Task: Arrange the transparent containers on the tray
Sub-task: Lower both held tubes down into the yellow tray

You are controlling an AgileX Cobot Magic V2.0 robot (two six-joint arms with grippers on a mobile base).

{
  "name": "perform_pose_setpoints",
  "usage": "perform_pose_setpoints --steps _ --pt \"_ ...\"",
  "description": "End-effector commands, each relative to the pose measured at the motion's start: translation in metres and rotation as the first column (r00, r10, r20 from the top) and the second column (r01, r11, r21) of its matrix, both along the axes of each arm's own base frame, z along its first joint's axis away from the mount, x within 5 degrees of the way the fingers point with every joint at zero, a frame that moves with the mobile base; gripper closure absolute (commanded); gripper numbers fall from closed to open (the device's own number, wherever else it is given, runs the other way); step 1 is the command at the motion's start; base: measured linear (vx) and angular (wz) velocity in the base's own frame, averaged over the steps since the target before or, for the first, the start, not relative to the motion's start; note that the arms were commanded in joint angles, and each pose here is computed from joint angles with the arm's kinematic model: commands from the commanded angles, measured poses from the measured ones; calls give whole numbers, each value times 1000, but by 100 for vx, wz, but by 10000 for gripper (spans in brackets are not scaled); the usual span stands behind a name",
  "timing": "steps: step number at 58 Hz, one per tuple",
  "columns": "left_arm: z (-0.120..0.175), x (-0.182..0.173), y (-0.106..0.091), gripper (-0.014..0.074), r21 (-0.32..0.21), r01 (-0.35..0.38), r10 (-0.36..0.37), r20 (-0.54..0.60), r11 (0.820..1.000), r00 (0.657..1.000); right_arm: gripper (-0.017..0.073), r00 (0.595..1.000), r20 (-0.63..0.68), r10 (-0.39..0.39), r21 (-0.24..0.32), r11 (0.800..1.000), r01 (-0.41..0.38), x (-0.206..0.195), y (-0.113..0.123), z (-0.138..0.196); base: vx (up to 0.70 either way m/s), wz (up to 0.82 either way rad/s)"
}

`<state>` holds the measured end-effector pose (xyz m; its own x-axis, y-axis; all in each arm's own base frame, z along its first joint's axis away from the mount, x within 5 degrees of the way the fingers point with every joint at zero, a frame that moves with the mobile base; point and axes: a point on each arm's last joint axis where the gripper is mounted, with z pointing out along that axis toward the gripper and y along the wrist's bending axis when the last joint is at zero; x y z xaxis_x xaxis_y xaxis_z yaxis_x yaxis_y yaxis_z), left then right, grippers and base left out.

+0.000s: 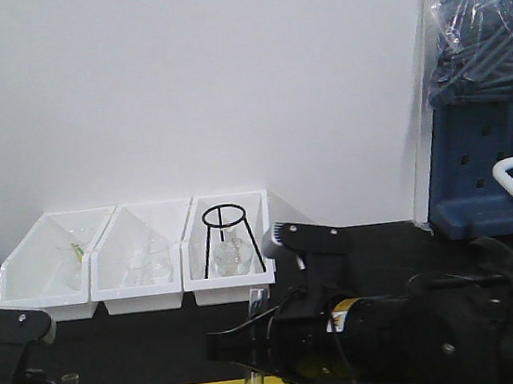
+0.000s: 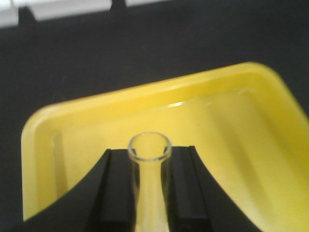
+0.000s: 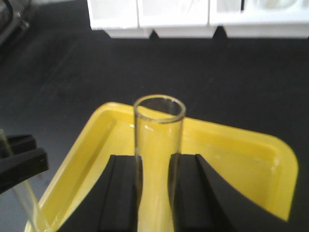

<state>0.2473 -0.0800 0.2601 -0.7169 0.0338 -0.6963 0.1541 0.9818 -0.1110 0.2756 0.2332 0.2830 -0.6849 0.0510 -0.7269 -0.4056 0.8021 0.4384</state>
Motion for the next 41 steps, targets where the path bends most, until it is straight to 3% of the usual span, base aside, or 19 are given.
perform_pose_setpoints --steps 1,17,41 --pt "3 16 2 494 -39 -50 51 39 998 998 494 998 55 -14 53 999 11 14 9 20 0 0" --pt "-32 36 15 489 -4 -113 113 -66 994 991 494 995 -93 -35 24 999 37 36 29 -29 0 0" --pt "-67 55 10 473 18 -89 90 -95 996 991 478 969 -235 -75 -22 997 72 47 40 -86 0 0"
